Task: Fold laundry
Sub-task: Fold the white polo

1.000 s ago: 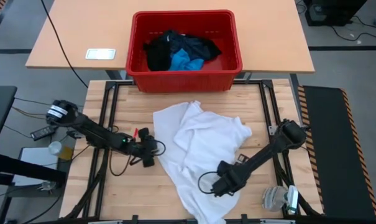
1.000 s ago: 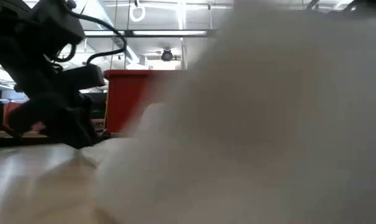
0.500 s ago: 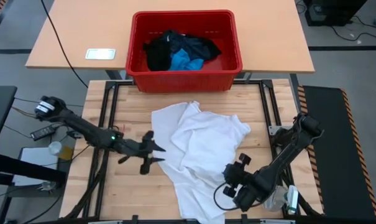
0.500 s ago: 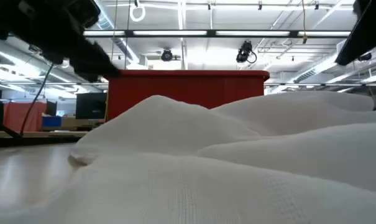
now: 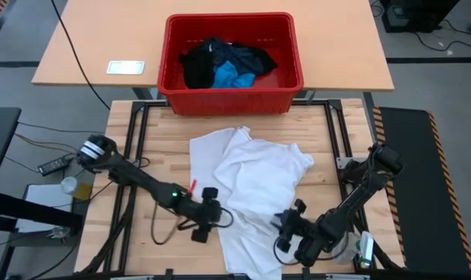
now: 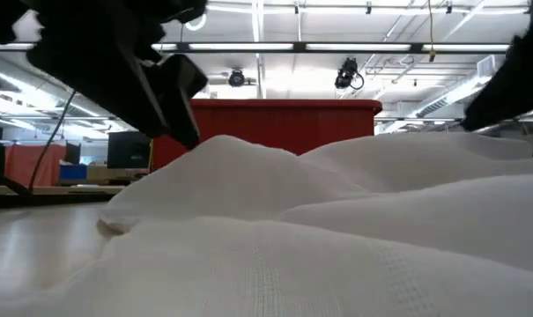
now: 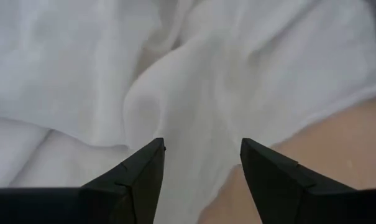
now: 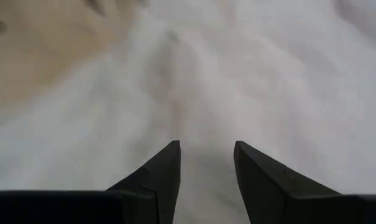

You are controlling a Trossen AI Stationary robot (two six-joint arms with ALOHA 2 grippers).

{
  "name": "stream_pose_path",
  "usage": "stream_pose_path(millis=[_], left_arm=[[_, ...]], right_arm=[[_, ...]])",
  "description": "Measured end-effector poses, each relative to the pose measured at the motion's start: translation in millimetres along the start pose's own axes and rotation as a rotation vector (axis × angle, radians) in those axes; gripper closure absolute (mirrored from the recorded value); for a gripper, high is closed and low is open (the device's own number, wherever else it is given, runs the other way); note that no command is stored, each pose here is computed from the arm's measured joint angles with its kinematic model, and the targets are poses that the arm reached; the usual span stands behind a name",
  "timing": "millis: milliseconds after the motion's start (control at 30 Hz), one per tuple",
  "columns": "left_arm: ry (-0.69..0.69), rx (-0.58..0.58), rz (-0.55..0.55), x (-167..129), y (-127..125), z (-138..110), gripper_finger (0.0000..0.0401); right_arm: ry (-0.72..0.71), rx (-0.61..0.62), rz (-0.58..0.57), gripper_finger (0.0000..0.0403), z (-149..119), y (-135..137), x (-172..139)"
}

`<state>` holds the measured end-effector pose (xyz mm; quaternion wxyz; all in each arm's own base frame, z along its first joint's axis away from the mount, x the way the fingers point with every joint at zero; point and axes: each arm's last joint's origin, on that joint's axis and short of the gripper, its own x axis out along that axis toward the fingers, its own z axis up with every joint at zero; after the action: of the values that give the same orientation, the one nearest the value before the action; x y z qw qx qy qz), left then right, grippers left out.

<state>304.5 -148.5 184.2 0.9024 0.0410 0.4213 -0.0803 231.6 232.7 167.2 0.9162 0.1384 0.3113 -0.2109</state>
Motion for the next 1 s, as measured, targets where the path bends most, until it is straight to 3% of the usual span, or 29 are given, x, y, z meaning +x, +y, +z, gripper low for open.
stream_pose_path(millis=[167,267,400,567,633,867,1000], left_arm=[[0.139,0.010,0.145,21.9,13.3,5.8,0.0184],[0.203,0.049,0.165,37.3,21.1,-1.4,0.0196],[0.254,0.132,0.150,36.4,20.3,-5.9,0.0253],[0.312,0.137,0.129,-10.5,21.2,-2.7,0.0384],[0.351,0.108,0.187,-34.8,26.9,-4.9,0.0388],[0.340,0.088,0.570,-106.6,52.1,-12.1,0.0396],[0.306,0.066,0.610,-126.3,58.4,-13.3,0.0387]], right_arm=[[-0.127,-0.058,0.118,0.0245,-6.9,23.6,-0.3],[-0.136,-0.080,0.135,0.0248,-10.2,27.8,0.9],[-0.145,-0.074,0.126,0.0256,-15.0,28.7,2.7],[-0.149,-0.076,0.129,0.0265,-19.5,29.8,0.8],[-0.152,-0.073,0.133,0.0268,-20.2,30.3,-0.4],[-0.138,-0.069,0.154,0.0273,-19.4,32.0,-0.1],[-0.130,-0.067,0.147,0.0273,-16.1,31.0,4.0]])
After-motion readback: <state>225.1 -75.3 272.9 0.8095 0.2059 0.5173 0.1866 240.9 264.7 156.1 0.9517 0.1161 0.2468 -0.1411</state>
